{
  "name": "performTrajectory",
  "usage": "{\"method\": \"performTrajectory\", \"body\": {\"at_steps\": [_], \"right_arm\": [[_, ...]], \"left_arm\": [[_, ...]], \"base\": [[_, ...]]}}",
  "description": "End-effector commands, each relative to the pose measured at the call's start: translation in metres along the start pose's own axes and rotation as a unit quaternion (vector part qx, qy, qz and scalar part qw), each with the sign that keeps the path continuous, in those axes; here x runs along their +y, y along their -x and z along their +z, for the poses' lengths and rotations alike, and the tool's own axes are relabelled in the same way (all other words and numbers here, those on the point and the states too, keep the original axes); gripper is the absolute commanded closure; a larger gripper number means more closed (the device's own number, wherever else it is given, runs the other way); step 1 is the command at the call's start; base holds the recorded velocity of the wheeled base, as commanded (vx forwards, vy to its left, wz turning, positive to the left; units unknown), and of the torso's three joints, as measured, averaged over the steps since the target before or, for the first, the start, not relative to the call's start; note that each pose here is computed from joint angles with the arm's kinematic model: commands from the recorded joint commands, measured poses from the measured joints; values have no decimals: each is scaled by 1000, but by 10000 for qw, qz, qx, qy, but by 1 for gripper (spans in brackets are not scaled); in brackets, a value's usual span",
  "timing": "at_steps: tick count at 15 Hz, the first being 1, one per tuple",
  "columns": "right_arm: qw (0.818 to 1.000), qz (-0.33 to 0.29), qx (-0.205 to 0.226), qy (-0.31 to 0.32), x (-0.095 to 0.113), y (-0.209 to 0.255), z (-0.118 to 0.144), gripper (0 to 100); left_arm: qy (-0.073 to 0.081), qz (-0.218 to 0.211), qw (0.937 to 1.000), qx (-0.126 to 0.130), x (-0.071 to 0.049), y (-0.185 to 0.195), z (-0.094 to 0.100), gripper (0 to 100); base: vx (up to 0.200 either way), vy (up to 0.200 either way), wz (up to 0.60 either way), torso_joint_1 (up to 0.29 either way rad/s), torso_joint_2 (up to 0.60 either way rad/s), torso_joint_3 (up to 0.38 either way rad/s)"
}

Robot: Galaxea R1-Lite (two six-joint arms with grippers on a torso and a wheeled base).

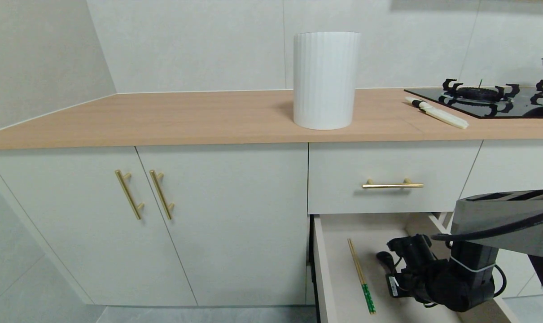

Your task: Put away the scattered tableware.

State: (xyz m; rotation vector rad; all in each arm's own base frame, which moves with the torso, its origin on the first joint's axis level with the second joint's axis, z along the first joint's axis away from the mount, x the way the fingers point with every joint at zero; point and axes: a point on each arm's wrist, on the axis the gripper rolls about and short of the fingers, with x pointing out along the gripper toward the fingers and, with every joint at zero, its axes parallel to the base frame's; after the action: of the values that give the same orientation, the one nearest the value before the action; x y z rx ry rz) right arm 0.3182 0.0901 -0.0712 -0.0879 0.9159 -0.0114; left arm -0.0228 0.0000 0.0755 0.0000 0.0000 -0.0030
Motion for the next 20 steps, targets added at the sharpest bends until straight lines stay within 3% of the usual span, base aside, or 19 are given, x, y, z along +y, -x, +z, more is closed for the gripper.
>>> {"method": "performTrajectory", "body": {"at_steps": [1, 8, 13, 14, 16, 20], "right_arm": [[10000, 1, -9, -1, 0, 0, 0, 0], [10000, 10, -39, -32, 0, 5, 1, 0], [9962, 282, -819, -103, -9, 100, 31, 0], [9960, 296, -841, -97, -9, 105, 33, 0], [9928, 698, -967, 91, -4, 158, 39, 0], [9868, 1292, -930, 289, -9, 219, 40, 0]], "left_arm": [[0, 0, 10000, 0, 0, 0, 0, 0], [0, 7, 10000, 8, 0, 0, 0, 0], [0, 7, 10000, 0, 0, 0, 0, 0], [0, 0, 10000, 8, 0, 0, 0, 0], [-46, 0, 10000, 8, 0, 0, 0, 0], [8, 7, 10000, 8, 0, 0, 0, 0]], "base": [[0, 0, 0, 0, 0, 0], [0, 0, 0, 0, 0, 0], [0, 0, 0, 0, 0, 0], [0, 0, 0, 0, 0, 0], [0, 0, 0, 0, 0, 0], [0, 0, 0, 0, 0, 0]]}}
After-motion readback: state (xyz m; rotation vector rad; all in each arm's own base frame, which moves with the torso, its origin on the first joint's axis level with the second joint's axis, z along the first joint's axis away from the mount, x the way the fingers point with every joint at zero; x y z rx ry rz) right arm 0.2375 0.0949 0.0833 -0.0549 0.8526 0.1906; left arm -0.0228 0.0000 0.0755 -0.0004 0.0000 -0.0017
